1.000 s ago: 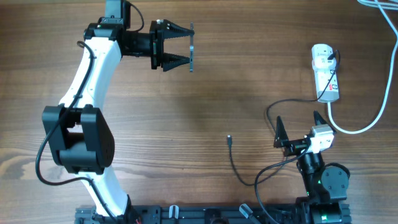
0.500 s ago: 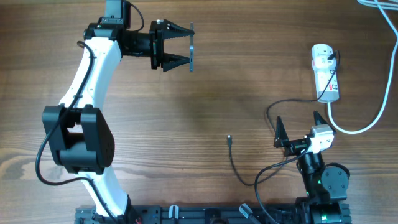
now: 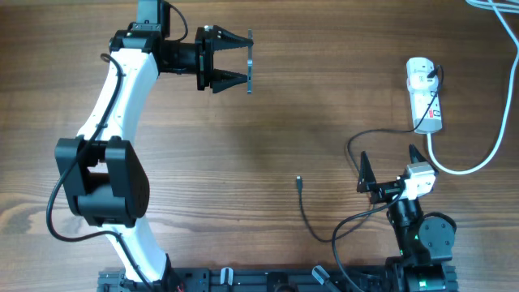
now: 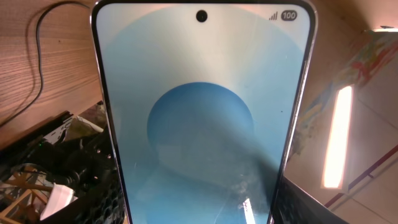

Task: Plug charger to phone and switch on socket
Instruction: 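Hold the phone upright in the left gripper, stationary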

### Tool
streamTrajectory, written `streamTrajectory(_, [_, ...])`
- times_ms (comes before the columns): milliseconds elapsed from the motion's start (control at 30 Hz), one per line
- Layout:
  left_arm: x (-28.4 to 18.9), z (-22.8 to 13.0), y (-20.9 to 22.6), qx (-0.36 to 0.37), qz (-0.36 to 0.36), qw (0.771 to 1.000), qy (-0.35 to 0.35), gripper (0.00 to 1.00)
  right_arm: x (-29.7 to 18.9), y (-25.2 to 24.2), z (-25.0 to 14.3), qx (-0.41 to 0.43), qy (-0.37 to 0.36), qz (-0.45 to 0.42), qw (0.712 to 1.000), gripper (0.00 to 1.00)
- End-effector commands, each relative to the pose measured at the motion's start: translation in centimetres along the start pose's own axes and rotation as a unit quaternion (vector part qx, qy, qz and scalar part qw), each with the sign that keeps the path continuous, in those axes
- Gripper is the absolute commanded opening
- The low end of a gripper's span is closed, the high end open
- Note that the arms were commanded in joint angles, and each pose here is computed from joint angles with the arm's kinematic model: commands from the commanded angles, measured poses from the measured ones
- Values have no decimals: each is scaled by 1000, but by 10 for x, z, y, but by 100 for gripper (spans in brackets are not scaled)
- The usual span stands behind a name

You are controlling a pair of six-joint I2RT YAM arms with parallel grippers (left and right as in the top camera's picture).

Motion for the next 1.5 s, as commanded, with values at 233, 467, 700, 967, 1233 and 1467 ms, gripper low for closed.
streamTrajectory(233, [-3, -20, -15, 20, -17, 999, 21, 63, 0, -1, 0, 4, -1, -1, 1000, 100])
streamTrajectory(467, [-3, -20, -15, 20, -17, 999, 21, 63, 0, -1, 0, 3, -1, -1, 1000, 100])
streamTrajectory(700, [-2, -20, -15, 20, -17, 999, 21, 63, 0, -1, 0, 3, -1, -1, 1000, 100])
streamTrajectory(967, [-2, -20, -15, 20, -17, 999, 21, 63, 0, -1, 0, 3, -1, -1, 1000, 100])
streamTrajectory(1233, [-2, -20, -15, 20, -17, 999, 21, 63, 0, -1, 0, 3, -1, -1, 1000, 100])
streamTrajectory(1467, [-2, -22, -13, 5, -16, 1000, 22, 63, 0, -1, 0, 4, -1, -1, 1000, 100])
Point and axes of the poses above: each gripper's point midway between its finger pads, its own x axis out along the fingers, its own y axis along the line the jaws close on, z = x × y, the point moved 2 cm from there along -x, back along the fingers, and after that the axes turned 2 degrees about -x, right-handed, at the moved point
